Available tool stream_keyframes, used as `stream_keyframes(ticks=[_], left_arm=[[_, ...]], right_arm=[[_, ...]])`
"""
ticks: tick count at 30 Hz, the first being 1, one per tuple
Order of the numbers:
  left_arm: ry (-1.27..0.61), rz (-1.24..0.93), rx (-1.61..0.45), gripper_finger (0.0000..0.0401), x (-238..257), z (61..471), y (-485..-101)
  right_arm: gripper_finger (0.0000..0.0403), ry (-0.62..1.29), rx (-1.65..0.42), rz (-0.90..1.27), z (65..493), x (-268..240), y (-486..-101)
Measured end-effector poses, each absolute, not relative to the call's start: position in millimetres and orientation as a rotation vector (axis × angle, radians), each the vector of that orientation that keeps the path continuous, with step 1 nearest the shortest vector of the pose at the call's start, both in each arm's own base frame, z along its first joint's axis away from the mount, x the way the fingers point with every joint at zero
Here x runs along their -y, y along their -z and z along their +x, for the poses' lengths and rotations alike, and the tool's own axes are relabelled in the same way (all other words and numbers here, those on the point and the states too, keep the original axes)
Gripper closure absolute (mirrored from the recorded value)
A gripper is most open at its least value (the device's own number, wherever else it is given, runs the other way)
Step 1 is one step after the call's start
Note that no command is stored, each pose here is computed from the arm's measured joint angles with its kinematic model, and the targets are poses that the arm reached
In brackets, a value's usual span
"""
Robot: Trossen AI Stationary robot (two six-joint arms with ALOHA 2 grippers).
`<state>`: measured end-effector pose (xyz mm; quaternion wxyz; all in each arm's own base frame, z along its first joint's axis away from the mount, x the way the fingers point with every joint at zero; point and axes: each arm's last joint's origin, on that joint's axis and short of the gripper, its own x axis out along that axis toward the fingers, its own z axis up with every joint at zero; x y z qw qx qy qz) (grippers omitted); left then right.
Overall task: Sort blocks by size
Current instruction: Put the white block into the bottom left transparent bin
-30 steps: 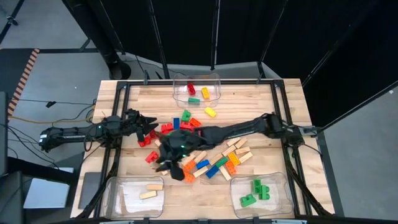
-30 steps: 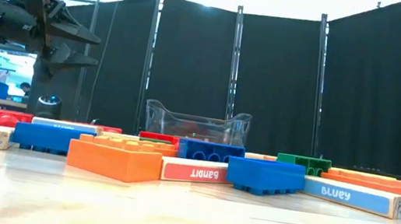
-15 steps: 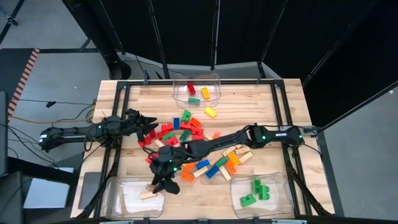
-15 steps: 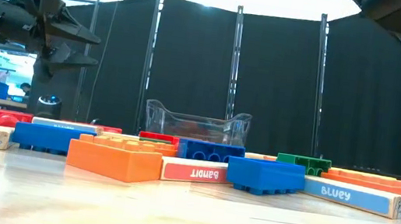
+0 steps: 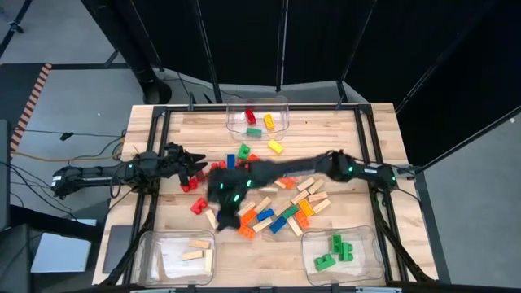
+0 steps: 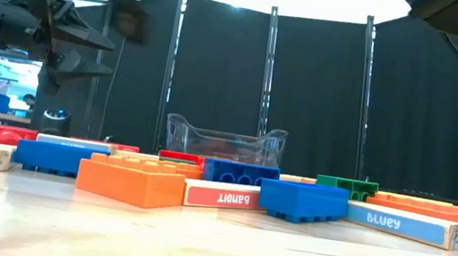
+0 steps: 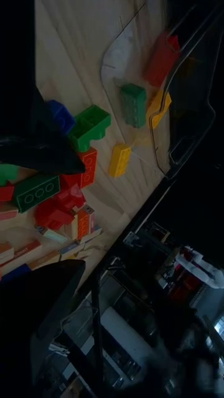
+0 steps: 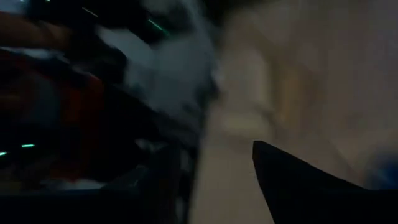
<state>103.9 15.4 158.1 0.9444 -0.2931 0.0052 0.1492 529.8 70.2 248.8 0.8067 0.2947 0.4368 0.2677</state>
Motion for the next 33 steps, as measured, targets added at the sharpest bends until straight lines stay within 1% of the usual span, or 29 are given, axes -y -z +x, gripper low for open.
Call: stream_keyframes(ticks=[2, 3, 6, 7, 9, 12, 17, 20, 24, 29, 31, 33], left_arm=[[-0.302, -0.597, -0.011, 0.0156, -15.4, 103.9, -158.1], [-0.302, -0.598, -0.011, 0.0156, -15.4, 103.9, -158.1], [-0.302, -0.598, -0.011, 0.0156, -15.4, 103.9, -158.1], [-0.301, -0.598, -0.011, 0.0156, -15.4, 103.9, -158.1], [-0.299, -0.598, -0.012, 0.0156, -15.3, 103.9, -158.1], [-0.298, -0.598, -0.013, 0.0156, -15.3, 104.0, -158.0], [-0.298, -0.597, -0.013, 0.0156, -15.2, 104.0, -158.0], [-0.297, -0.597, -0.013, 0.0156, -15.2, 104.0, -158.0], [-0.297, -0.596, -0.013, 0.0156, -15.2, 104.0, -158.0], [-0.297, -0.595, -0.013, 0.0156, -15.2, 104.0, -158.0], [-0.297, -0.594, -0.013, 0.0156, -15.2, 104.0, -158.0], [-0.297, -0.59, -0.014, 0.0156, -15.2, 104.0, -158.0]], right_arm=[[0.0202, -0.464, -1.082, 0.562, 506.4, -52.8, -259.1], [0.0205, -0.39, -1.16, 0.492, 493.0, -46.2, -264.4], [0.021, -0.152, -1.351, 0.196, 457.0, -32.3, -280.5], [0.021, -0.1, -1.382, 0.111, 449.3, -29.5, -284.2], [0.0211, -0.068, -1.392, 0.018, 442.3, -25.2, -286.6], [0.0211, -0.074, -1.411, 0.0, 440.3, -19.9, -273.9], [0.0208, -0.093, -1.493, 0.057, 438.9, -6.3, -227.3], [0.021, -0.07, -1.522, 0.07, 435.7, 1.7, -199.7], [0.0211, -0.07, -1.517, 0.149, 432.8, 7.2, -172.9], [0.0213, -0.066, -1.493, 0.167, 430.1, 6.9, -150.8], [0.0224, -0.036, -1.484, 0.165, 429.1, 5.7, -144.0], [0.0254, -0.004, -1.47, 0.168, 427.8, 5.6, -140.0]])
